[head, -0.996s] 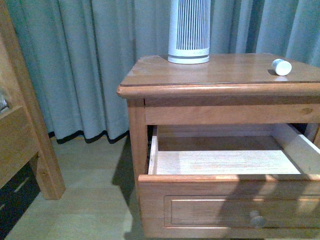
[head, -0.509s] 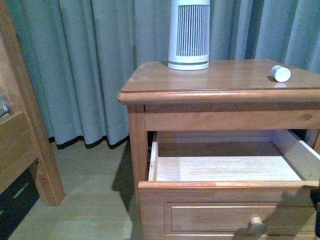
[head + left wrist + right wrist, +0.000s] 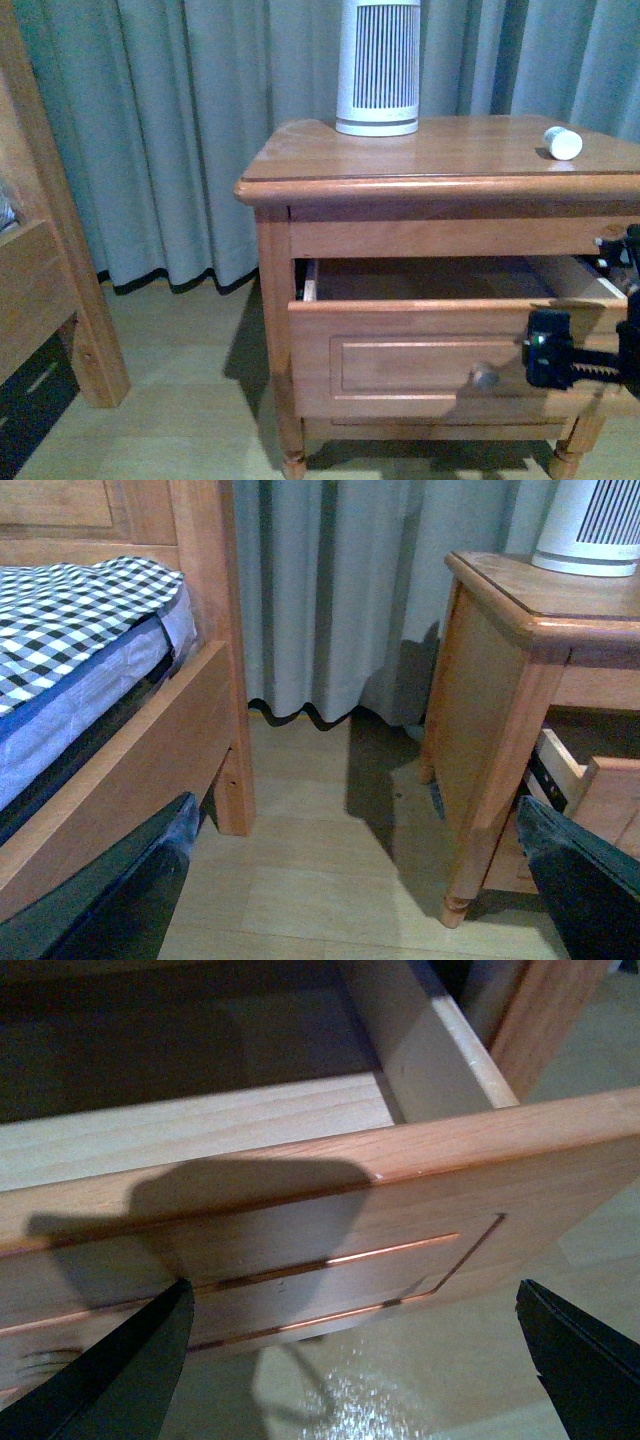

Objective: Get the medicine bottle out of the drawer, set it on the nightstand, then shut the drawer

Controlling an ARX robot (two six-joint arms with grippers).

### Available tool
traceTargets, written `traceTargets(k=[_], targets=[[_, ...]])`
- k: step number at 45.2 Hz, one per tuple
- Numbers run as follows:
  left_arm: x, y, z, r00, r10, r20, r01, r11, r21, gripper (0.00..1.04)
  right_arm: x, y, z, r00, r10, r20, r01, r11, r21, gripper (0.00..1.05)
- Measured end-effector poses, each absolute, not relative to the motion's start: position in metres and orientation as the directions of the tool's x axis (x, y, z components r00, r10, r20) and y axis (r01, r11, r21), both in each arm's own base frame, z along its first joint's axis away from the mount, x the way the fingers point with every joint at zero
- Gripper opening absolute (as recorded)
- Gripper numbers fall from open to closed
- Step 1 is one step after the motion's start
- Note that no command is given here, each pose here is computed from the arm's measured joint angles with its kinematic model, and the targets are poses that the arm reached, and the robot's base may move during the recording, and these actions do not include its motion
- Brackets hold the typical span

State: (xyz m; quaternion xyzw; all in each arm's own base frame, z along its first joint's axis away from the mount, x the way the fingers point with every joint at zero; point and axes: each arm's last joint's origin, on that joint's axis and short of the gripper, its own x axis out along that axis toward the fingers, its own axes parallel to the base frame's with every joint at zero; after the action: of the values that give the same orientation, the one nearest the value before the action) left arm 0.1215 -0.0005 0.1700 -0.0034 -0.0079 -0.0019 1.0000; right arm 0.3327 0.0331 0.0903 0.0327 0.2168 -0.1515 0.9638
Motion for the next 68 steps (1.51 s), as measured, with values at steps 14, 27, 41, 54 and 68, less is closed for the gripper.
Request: traceTargets(k=[14,27,41,54,68], targets=[[0.121,0.0,0.17,1.0,-0.003,0.016,0.004,1.0,-0.007,0.98,0.391,0.025,0.106,0.908,-0.305,-0.287,0.31,0.95,-0.027,0.98],[0.121,0.0,0.17,1.0,-0.004,0.016,0.004,1.0,-0.006,0.98,0.41,0.015,0.109,0.909,-0.299,-0.29,0.289,0.954,-0.076,0.98],[0.121,0.0,0.17,1.0,-0.003,0.016,0.004,1.0,-0.006,0.98,0.386,0.005,0.115,0.895,-0.293,-0.337,0.289,0.955,-0.063,0.98],[0.121,0.0,0.17,1.0,-0.004,0.016,0.004,1.0,-0.006,0.98,0.343,0.005,0.134,0.893,-0.302,-0.335,0.304,0.951,-0.046,0.98],[0.121,0.0,0.17,1.0,-0.003,0.016,0.004,1.0,-0.006,0.98,0.195,-0.024,0.283,0.948,-0.318,0.028,0.319,0.94,-0.124,0.98]])
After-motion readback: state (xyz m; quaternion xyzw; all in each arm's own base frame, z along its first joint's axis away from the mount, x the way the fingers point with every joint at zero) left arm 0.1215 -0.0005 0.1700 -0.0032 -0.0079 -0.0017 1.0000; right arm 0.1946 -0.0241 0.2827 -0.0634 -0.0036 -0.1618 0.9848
